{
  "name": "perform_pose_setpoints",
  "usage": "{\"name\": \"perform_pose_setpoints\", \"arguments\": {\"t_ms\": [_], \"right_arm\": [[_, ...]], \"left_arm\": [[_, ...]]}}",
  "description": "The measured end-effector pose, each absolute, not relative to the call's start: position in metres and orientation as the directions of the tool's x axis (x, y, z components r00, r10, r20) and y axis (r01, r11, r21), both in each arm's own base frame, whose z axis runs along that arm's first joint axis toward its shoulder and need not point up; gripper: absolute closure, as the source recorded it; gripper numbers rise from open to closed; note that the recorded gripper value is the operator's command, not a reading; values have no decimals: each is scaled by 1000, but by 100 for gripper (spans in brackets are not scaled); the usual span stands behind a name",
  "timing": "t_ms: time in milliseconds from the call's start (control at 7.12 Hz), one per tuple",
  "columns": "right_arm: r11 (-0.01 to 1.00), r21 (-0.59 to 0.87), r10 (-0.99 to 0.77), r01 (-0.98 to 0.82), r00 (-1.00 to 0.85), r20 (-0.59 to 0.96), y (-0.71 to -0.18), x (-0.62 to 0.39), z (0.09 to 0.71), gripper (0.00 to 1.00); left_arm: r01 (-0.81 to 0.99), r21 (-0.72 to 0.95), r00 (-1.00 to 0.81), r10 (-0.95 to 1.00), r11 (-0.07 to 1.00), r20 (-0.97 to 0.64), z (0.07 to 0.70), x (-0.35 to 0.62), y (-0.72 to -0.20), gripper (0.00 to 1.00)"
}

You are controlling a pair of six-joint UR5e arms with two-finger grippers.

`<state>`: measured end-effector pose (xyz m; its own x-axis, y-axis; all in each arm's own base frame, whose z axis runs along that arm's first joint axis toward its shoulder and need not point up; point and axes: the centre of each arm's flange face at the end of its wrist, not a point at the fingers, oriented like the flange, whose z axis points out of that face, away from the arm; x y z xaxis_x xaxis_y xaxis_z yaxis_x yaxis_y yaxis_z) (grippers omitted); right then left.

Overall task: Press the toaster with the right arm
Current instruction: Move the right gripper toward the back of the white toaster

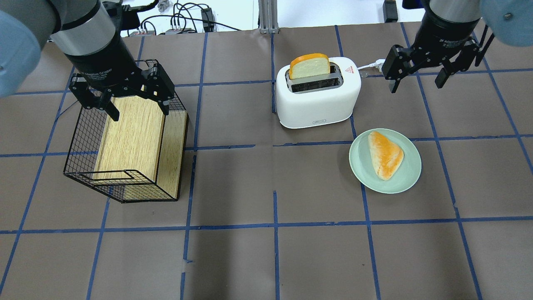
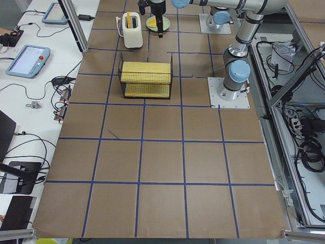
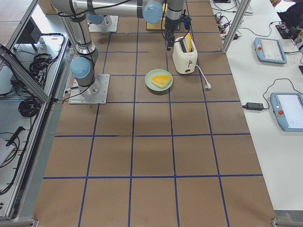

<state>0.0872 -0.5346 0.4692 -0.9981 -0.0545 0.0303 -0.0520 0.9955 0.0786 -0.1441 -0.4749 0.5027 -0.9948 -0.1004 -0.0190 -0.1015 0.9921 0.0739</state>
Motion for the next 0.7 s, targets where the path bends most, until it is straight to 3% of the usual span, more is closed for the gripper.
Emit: {"name": "perform_pose_setpoints", "arguments": {"t_ms": [702], "right_arm": [[996,70,-54,-51,-998,31,-550,86,460,0]], "left_arm": [[-102,74,-995,-100,992,-19,503,-144,-475,0]]}}
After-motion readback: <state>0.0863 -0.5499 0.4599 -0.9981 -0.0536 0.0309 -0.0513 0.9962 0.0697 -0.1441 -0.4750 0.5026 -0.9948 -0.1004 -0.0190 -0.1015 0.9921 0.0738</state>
